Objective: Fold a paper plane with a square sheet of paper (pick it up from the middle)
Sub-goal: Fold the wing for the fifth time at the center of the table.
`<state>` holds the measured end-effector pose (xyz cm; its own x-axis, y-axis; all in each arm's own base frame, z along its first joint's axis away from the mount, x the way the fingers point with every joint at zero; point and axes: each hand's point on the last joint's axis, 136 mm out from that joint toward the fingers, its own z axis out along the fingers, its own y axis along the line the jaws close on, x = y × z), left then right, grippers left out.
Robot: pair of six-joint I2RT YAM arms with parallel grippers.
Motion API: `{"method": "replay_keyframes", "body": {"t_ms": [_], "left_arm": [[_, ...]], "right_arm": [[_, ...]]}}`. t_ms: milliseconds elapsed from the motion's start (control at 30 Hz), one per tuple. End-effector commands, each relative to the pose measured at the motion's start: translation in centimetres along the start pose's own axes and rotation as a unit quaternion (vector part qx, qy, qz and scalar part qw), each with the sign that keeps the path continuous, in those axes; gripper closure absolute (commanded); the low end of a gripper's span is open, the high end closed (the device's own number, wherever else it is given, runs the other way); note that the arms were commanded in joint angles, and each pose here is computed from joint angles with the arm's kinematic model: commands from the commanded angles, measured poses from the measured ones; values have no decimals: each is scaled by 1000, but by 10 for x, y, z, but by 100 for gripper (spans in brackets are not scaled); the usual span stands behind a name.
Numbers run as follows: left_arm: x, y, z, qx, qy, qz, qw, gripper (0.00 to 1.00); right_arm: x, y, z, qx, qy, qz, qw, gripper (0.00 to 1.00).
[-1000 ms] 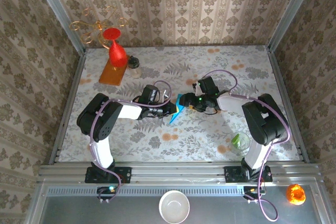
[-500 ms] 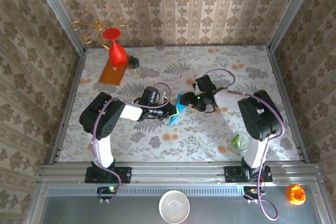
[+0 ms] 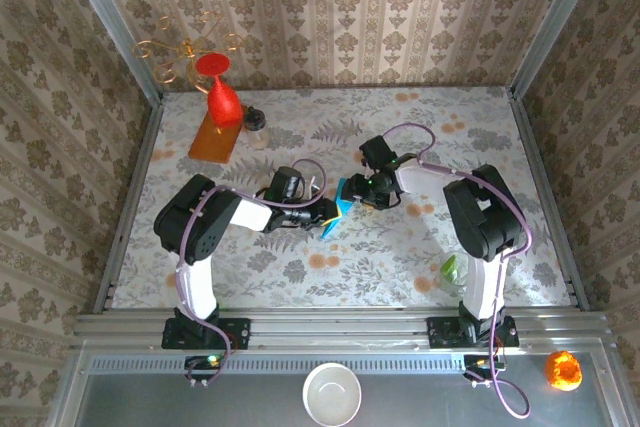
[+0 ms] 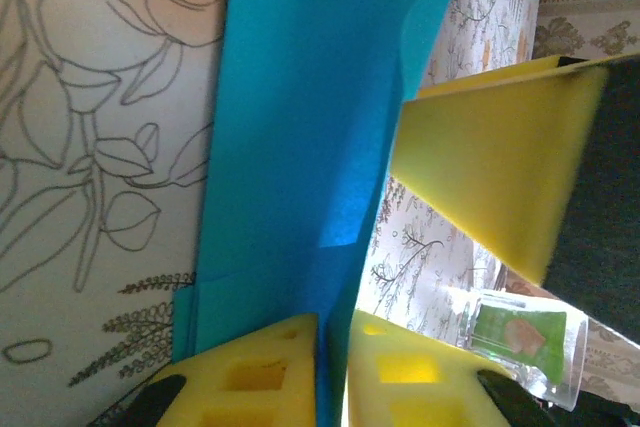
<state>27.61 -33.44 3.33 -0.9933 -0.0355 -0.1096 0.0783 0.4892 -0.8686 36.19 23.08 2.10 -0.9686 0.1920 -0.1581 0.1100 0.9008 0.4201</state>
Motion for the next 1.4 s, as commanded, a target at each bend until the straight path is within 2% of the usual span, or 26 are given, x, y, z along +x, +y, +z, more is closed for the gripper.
{"method": "replay_keyframes", "body": {"t_ms": [0, 400, 567, 767, 1167, 1367], "left_arm": [[3, -3, -9, -4, -4, 4, 1000, 81], [11, -5, -27, -39, -16, 21, 999, 66], [18, -1, -33, -84, -20, 51, 995, 58], [21, 1, -39, -100, -31, 69, 992, 51], [32, 13, -28, -137, -7, 88, 987, 51], [34, 22, -26, -160, 4, 85, 983, 56]], "right_arm": [[19, -49, 35, 105, 23, -4, 994, 38], [21, -50, 43, 111, 35, 3, 993, 38], [22, -49, 43, 109, 37, 3, 993, 38], [23, -48, 45, 105, 40, 5, 994, 38], [25, -49, 46, 105, 43, 9, 994, 39], [25, -49, 47, 104, 44, 11, 994, 39]]}}
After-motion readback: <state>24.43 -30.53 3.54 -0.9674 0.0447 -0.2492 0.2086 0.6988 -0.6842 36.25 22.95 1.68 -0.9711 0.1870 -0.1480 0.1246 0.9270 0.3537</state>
